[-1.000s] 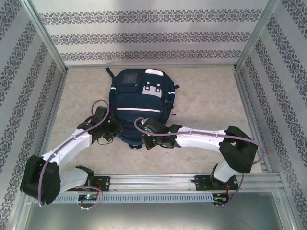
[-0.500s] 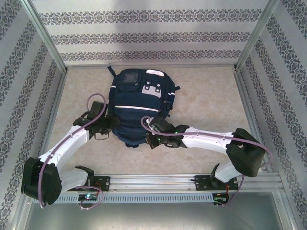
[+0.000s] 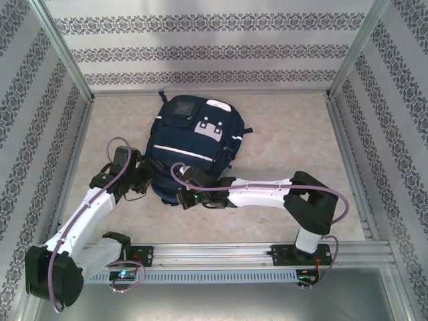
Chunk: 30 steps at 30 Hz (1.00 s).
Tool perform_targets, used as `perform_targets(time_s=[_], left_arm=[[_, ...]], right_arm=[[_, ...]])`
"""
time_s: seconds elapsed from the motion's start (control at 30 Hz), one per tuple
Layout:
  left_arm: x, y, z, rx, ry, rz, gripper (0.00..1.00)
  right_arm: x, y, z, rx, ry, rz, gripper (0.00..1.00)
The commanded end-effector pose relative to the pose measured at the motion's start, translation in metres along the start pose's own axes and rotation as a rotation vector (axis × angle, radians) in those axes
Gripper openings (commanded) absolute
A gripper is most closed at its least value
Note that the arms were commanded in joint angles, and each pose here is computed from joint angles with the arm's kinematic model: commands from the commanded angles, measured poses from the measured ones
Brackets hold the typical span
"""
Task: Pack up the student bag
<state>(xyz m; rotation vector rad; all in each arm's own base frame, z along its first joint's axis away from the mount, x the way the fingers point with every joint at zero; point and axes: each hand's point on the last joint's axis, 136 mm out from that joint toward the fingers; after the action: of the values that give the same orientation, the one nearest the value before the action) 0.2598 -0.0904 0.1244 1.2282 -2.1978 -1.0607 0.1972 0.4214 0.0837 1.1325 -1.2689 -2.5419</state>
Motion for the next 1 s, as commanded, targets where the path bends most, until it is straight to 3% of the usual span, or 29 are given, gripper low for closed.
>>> perform_targets(time_s=[0.0, 0.3, 0.43, 0.57, 0.67, 0.97], left_arm=[[0.017, -0.007, 0.007, -0.006, 0.072, 0.062, 0.66], [0.031, -0.039, 0.004, -0.046, 0.056, 0.097, 0.64], [0.023, -0.044, 0.002, -0.056, 0.022, 0.054, 0.49], [0.011, -0.043, -0.002, -0.091, -0.034, 0.011, 0.20], [0.008, -0.043, -0.002, -0.092, -0.025, 0.009, 0.05], [-0.003, -0.030, 0.000, -0.075, -0.017, -0.020, 0.02]], right_arm=[[-0.023, -0.002, 0.021, -0.043, 0.003, -0.067, 0.00], [-0.010, -0.005, 0.014, -0.033, 0.002, -0.038, 0.00], [-0.004, -0.004, 0.008, -0.004, 0.019, -0.023, 0.00], [0.006, 0.001, -0.004, 0.052, 0.046, 0.012, 0.00], [0.016, 0.007, -0.016, 0.098, 0.066, 0.030, 0.00], [0.039, 0.030, -0.052, 0.203, 0.101, 0.064, 0.00]])
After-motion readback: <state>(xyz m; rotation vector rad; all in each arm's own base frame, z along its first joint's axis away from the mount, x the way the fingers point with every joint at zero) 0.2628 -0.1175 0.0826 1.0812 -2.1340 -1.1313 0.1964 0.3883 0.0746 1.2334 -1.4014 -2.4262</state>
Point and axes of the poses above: each hand's point on the last joint's axis, 136 mm out from that joint toward the fingers, its own y axis back along the fingers, its own z axis along the line the jaws close on, x = y × z, and after that the axes turned 9 degrees about y, right-handed
